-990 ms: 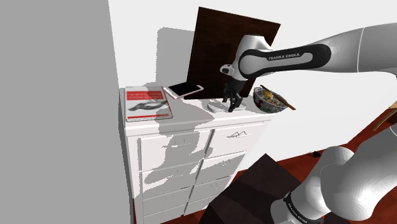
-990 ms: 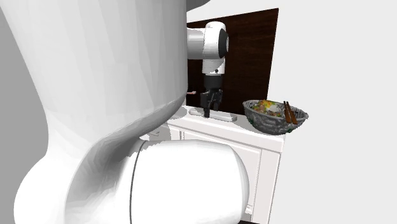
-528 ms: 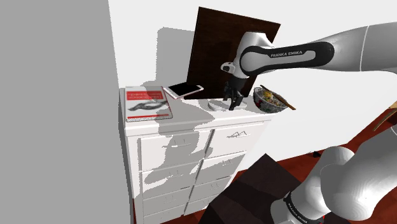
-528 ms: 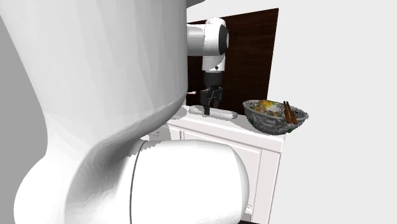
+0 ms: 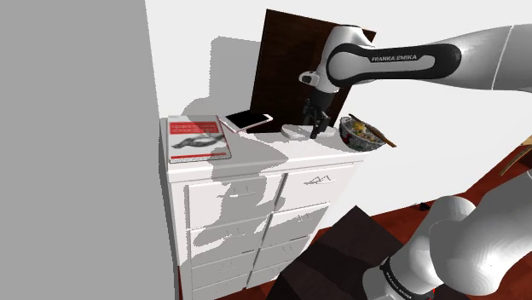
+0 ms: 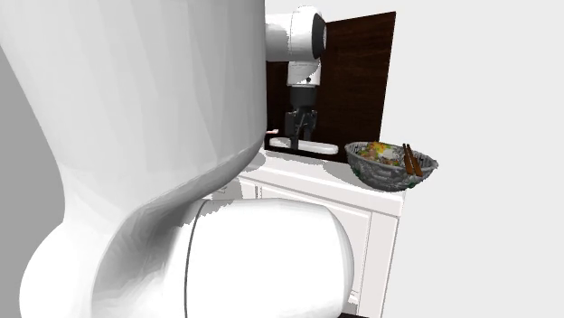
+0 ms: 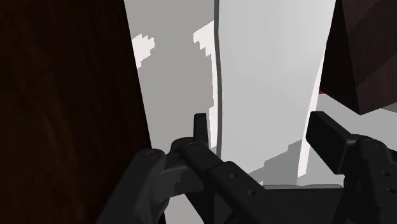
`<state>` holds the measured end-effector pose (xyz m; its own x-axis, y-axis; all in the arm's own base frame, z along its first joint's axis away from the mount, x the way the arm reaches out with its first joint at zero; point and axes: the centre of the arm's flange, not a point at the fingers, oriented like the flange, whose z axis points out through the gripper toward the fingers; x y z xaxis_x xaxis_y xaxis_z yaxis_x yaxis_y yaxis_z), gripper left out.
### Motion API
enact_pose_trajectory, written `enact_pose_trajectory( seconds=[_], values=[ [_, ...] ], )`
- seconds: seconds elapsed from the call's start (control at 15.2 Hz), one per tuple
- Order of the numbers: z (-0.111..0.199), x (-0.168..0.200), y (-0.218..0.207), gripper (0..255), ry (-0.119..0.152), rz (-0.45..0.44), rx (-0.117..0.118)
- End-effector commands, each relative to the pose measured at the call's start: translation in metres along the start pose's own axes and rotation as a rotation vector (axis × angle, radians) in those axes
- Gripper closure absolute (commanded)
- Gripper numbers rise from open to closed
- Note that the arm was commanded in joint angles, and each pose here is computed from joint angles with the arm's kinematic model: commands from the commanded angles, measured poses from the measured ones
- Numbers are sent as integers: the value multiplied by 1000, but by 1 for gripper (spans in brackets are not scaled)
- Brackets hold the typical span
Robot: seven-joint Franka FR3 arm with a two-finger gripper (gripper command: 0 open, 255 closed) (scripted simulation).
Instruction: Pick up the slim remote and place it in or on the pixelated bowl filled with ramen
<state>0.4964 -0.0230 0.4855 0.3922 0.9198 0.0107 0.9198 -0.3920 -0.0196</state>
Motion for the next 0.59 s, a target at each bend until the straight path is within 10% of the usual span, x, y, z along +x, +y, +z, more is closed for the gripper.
enact_pose_trajectory(
  seconds=[0.0,0.53],
  values=[
    [-11,-1,-2,255,0,0,0],
    [-54,0,-2,255,0,0,0]
  ],
)
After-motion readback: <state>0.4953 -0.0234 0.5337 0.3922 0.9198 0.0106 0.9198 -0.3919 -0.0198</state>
